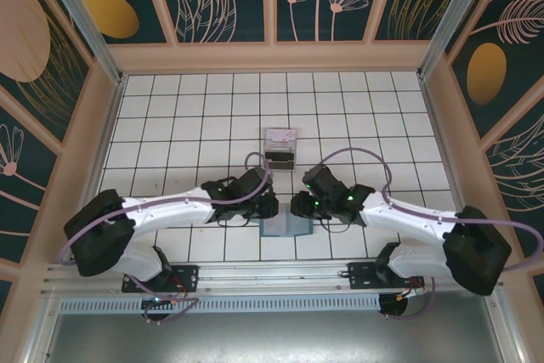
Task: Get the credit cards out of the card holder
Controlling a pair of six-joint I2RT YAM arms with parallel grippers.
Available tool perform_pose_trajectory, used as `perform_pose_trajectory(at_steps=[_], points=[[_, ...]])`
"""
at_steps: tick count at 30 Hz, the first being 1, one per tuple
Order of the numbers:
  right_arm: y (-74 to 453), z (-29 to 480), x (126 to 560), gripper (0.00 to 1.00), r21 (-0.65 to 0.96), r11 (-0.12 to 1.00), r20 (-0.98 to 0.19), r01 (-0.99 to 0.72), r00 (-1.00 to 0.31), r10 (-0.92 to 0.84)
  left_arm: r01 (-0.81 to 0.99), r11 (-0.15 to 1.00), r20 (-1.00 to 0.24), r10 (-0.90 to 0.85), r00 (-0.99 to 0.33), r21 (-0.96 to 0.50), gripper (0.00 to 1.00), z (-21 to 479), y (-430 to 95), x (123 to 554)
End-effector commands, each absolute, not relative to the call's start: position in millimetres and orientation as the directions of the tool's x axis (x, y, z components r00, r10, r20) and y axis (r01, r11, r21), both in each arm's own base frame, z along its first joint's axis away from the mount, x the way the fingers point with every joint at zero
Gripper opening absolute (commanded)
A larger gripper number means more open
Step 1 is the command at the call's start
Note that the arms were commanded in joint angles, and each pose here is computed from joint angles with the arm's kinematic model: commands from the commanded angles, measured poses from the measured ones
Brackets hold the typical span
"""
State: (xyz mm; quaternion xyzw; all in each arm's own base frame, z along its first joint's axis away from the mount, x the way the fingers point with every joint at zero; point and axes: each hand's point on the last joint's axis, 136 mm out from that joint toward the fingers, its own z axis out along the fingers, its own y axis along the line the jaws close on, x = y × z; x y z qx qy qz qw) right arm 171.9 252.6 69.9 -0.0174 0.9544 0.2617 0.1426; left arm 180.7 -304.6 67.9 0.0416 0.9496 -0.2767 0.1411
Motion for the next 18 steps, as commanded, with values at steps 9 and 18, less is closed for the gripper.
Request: perform_pose_trajectory(at_steps=[9, 18], points=[[297.6, 52.0, 167.2, 0.32, 0.19, 0.953, -0.267, -0.235, -0.947, -0.18, 0.019, 0.873, -0.286, -0.139, -0.948, -0.487, 0.13, 48.5, -236.1, 181.2], [310.0, 29.1, 164.4, 0.38, 0.044, 0.96, -0.207, -0.276, -0.943, -0.262, 0.006, 0.87, -0.3, -0.164, -0.94, -0.493, 0.14, 44.9, -220.8, 174.9]])
